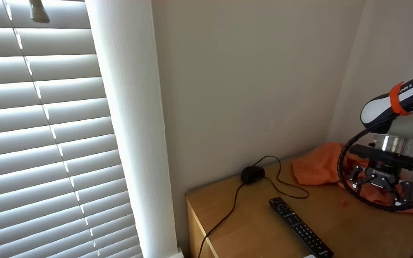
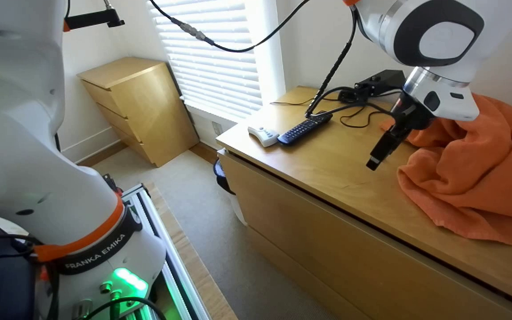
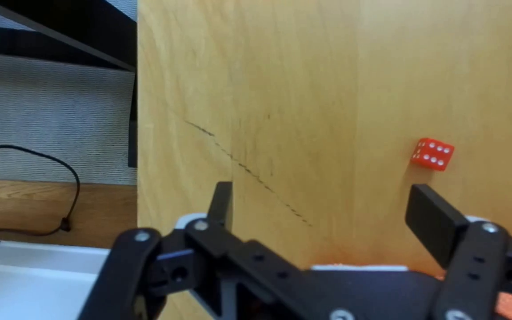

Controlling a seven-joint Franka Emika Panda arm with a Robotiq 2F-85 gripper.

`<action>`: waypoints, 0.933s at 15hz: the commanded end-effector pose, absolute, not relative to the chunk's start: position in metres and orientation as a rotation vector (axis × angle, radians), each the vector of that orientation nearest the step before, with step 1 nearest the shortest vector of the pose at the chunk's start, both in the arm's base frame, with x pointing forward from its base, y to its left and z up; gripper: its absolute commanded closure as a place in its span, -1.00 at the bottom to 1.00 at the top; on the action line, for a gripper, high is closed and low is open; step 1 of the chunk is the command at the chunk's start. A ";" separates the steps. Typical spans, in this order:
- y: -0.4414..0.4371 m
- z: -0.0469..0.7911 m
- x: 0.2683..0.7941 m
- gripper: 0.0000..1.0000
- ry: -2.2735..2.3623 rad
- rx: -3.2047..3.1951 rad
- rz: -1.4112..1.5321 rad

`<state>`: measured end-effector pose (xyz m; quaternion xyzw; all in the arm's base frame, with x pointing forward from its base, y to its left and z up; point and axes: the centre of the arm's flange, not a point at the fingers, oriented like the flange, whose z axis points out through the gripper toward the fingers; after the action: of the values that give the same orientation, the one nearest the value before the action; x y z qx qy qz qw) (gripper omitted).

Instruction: Move the red dice a little forward on the brown surface

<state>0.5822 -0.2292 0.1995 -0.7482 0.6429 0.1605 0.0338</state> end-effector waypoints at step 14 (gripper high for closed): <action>-0.239 0.165 0.626 -1.00 1.887 -2.052 0.609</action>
<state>0.6183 -0.2316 0.1725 -0.7307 0.6415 0.1961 0.1269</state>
